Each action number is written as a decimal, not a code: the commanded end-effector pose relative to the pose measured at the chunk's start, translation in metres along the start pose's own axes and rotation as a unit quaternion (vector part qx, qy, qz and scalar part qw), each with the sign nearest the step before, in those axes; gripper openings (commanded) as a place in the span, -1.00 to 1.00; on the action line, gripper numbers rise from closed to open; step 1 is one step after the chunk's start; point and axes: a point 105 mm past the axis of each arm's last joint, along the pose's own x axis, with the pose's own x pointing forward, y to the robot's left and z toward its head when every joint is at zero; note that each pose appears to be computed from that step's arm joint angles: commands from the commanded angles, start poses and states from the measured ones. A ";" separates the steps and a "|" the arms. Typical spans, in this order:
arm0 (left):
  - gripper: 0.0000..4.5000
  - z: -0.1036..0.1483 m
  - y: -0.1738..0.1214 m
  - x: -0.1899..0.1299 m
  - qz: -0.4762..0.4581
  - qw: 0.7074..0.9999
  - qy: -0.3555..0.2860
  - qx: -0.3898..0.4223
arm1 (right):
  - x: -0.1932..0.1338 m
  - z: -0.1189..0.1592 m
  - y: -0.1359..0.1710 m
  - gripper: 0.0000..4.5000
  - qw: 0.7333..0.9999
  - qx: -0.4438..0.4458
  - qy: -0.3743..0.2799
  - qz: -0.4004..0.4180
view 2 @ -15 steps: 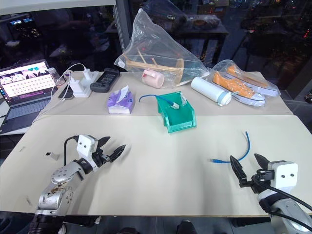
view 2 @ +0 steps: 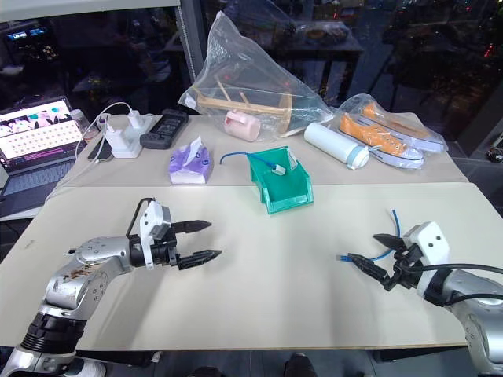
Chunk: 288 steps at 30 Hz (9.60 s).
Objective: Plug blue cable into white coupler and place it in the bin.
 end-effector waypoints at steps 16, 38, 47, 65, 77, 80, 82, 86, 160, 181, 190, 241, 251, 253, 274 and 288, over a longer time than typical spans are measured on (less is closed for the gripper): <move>0.96 0.009 -0.012 0.000 -0.021 0.998 0.012 0.056 | 0.024 -0.025 -0.004 -0.26 0.990 -0.070 0.077 0.097; 0.96 0.002 -0.028 0.055 -0.120 0.979 0.051 0.154 | 0.118 0.034 0.130 -0.14 0.896 -0.257 0.050 0.360; 0.96 -0.020 -0.043 0.063 -0.154 0.972 0.092 0.152 | 0.084 0.076 0.114 0.93 0.933 -0.197 -0.007 0.302; -0.43 -0.059 -0.039 0.087 -0.141 0.972 0.150 0.111 | 0.037 0.102 0.095 0.94 0.980 -0.105 -0.011 0.169; -0.96 0.000 -0.059 0.114 -0.128 0.991 -0.006 0.022 | -0.003 0.052 0.124 0.94 0.918 0.377 -0.079 0.092; -0.96 0.004 -0.062 0.115 -0.125 0.992 -0.012 0.019 | 0.000 0.053 0.128 0.94 0.873 0.476 -0.094 0.042; -0.96 0.008 -0.063 0.115 -0.123 0.992 -0.016 0.017 | 0.005 0.050 0.132 0.94 0.843 0.530 -0.093 0.013; -0.96 0.012 -0.065 0.114 -0.131 0.991 -0.015 0.021 | 0.020 0.060 0.131 0.94 0.791 0.600 -0.122 -0.021; 0.97 -0.079 -0.003 -0.207 0.628 0.776 -0.034 -0.040 | 0.091 0.168 0.115 -1.00 0.937 0.272 -0.161 0.147; 0.50 -0.113 0.068 -0.201 0.608 0.786 -0.031 -0.107 | 0.080 0.166 0.110 -1.00 0.942 0.268 -0.176 0.096; -0.72 -0.063 0.072 -0.156 0.513 0.857 -0.028 -0.030 | 0.077 0.161 0.103 -1.00 0.944 0.270 -0.179 0.070; -0.72 -0.004 -0.049 0.122 -0.054 0.993 0.109 -0.009 | 0.085 0.061 0.130 -1.00 0.926 0.375 -0.038 -0.029; -0.72 0.003 -0.048 0.120 -0.046 0.993 0.103 -0.019 | 0.084 0.049 0.129 -1.00 0.936 0.351 -0.007 -0.037; -0.72 0.004 -0.048 0.120 -0.044 0.994 0.101 -0.023 | 0.084 0.049 0.130 -1.00 0.940 0.341 0.000 -0.033; -0.72 0.039 -0.057 0.134 -0.023 0.995 0.092 -0.013 | 0.085 0.040 0.150 -1.00 0.964 0.257 0.070 0.011; -0.72 0.062 -0.057 0.150 -0.011 0.998 0.062 -0.003 | 0.079 0.018 0.157 -1.00 0.956 0.258 0.129 0.056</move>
